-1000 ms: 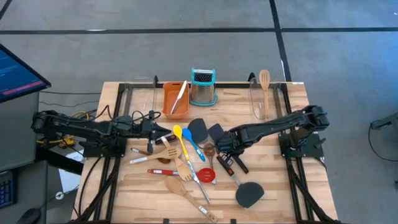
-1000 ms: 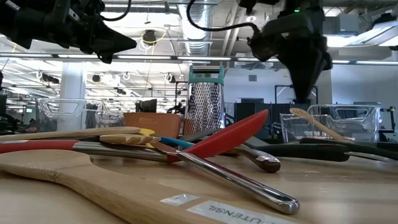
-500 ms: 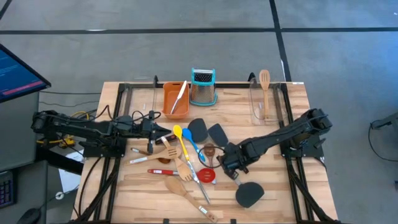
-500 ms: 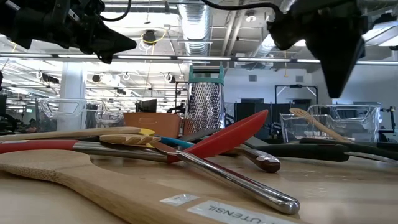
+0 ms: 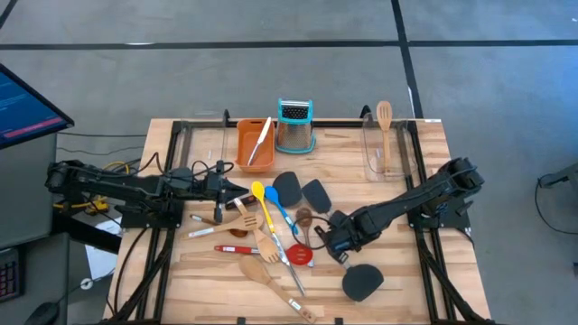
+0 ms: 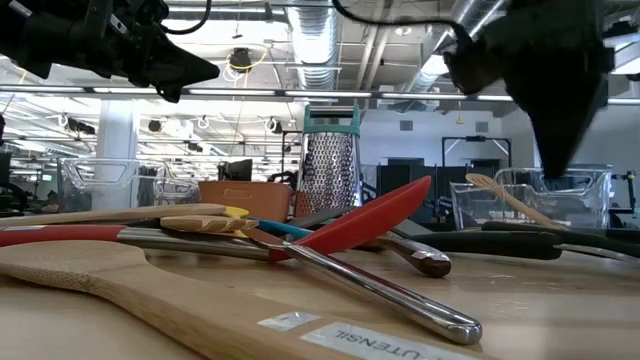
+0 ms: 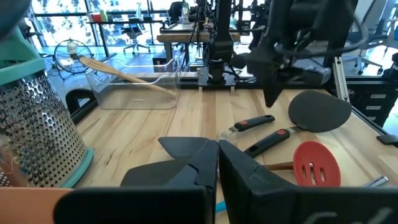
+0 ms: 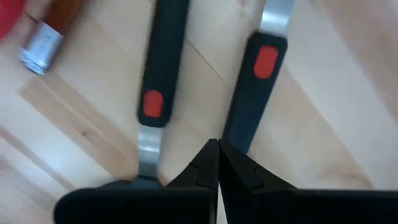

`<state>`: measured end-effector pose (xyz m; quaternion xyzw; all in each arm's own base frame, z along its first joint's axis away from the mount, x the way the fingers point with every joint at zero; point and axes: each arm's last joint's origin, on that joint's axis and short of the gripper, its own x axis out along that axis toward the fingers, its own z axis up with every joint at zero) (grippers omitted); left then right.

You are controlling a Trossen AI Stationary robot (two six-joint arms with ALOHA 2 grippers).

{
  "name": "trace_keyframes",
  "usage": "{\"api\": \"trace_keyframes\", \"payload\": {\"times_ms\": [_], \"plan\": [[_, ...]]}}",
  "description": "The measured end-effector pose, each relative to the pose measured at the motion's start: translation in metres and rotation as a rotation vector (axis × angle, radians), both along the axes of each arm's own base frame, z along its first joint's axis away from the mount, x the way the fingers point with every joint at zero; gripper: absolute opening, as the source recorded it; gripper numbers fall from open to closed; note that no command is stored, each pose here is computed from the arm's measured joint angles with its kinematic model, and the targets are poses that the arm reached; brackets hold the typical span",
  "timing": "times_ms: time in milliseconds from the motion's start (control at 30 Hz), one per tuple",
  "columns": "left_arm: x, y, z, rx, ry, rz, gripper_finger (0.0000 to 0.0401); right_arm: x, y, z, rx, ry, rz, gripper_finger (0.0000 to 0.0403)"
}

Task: Pick & Place Kitchen Items
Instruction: Put the right black plastic spatula into the left transparent bin

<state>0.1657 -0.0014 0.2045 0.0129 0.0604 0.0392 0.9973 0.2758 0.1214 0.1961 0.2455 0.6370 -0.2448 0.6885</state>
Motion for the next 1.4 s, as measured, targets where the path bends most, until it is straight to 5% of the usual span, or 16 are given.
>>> {"api": "trace_keyframes", "payload": {"times_ms": [133,500,800,1400], "plan": [[0.0,0.0,0.0,0.0,0.0,0.0,0.0002,-0.017,-0.008,-0.014,0.012,0.015,-0.039,0.0],[0.0,0.0,0.0,0.0,0.003,0.0,0.0002,-0.055,-0.029,0.01,-0.043,-0.143,-0.095,0.0],[0.0,0.0,0.0,0.0,0.005,0.0,0.0002,-0.046,-0.026,-0.006,-0.002,-0.203,-0.07,0.0008],[0.0,0.0,-0.001,0.0,0.007,0.0,0.0002,-0.037,-0.021,-0.04,0.026,-0.033,-0.094,0.0176]]}}
